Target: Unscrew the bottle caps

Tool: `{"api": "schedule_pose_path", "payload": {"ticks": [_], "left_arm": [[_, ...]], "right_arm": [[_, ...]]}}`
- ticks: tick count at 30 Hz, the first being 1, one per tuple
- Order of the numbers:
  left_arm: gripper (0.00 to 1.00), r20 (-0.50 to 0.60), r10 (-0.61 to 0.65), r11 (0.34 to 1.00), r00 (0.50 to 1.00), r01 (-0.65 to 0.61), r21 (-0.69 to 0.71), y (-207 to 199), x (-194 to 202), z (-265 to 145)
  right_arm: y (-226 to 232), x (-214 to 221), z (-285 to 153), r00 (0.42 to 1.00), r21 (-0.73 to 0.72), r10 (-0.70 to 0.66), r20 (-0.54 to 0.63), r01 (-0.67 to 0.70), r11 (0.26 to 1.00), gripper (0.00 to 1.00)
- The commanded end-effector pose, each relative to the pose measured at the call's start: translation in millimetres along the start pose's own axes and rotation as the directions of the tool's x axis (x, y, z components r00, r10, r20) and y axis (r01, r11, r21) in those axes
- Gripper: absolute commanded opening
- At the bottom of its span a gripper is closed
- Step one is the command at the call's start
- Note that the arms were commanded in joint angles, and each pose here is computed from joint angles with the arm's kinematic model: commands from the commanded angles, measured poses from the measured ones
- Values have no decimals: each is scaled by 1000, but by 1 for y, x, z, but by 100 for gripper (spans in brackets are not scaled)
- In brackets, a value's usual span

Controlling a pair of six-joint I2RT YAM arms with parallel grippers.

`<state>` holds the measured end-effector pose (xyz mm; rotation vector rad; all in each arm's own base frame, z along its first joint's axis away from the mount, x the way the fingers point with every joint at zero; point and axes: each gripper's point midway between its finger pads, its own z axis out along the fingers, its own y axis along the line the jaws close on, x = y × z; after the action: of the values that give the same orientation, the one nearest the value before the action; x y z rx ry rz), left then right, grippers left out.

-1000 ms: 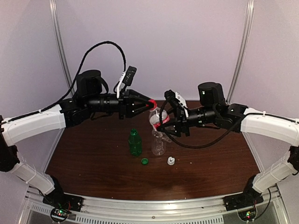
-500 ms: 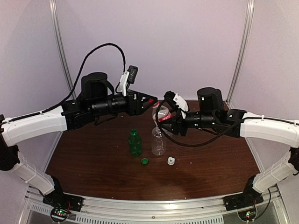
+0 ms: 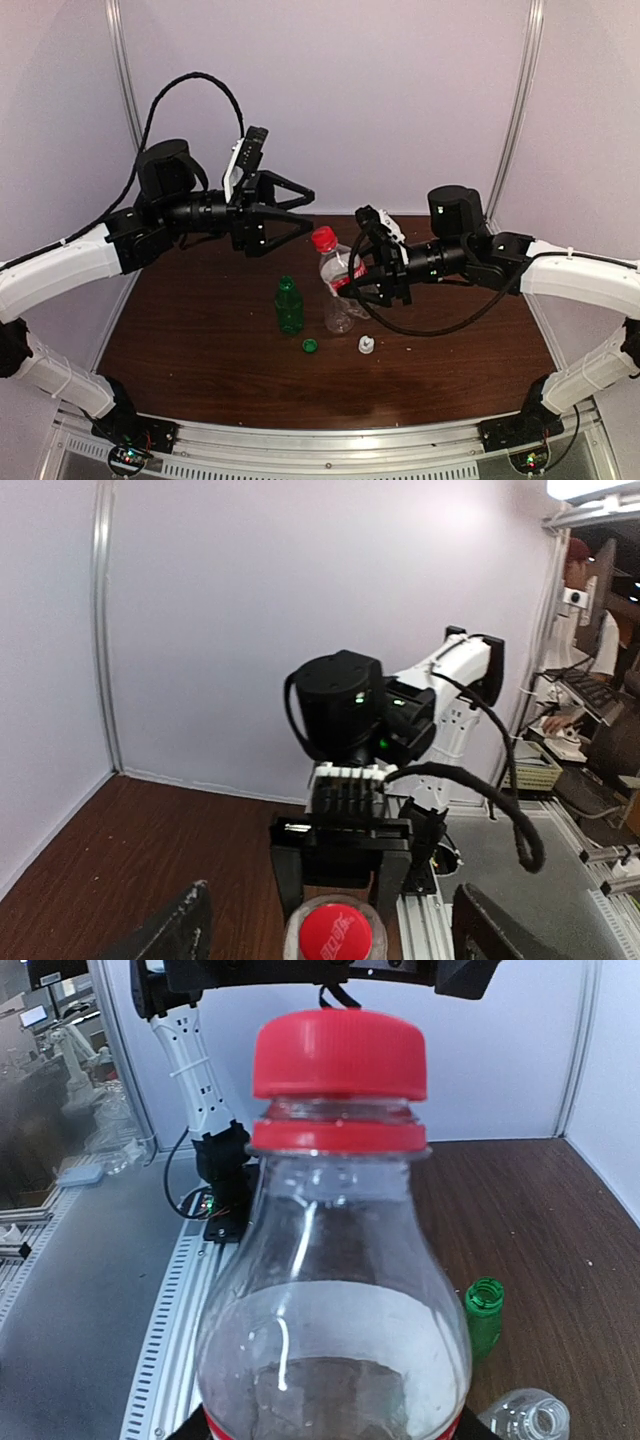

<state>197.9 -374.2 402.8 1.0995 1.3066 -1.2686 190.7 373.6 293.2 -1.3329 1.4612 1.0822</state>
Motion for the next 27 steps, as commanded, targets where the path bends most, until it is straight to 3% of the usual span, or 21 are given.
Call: {"api": "schedule_pose_path", "payload": {"ticks": [1,11,21,27], "left_arm": [[84,36,134,952,990,-139,274,-48,-2,-7],[79,4,116,930,993,-110,351,-49,13,1],[52,-30,67,922,997,-51,384,-46,24,8],[30,-40,42,932,998,-24,362,-42,26,11]], "right_arm": [[32,-13,-3,999,-209,-7,33,13,978,49],[47,-20,0,999,-343,19,45,-2,939,49],[46,-21,1,998,-352,27,48,-8,936,49],[31,-21,3,999,-252,25,35,-16,968,48]]}}
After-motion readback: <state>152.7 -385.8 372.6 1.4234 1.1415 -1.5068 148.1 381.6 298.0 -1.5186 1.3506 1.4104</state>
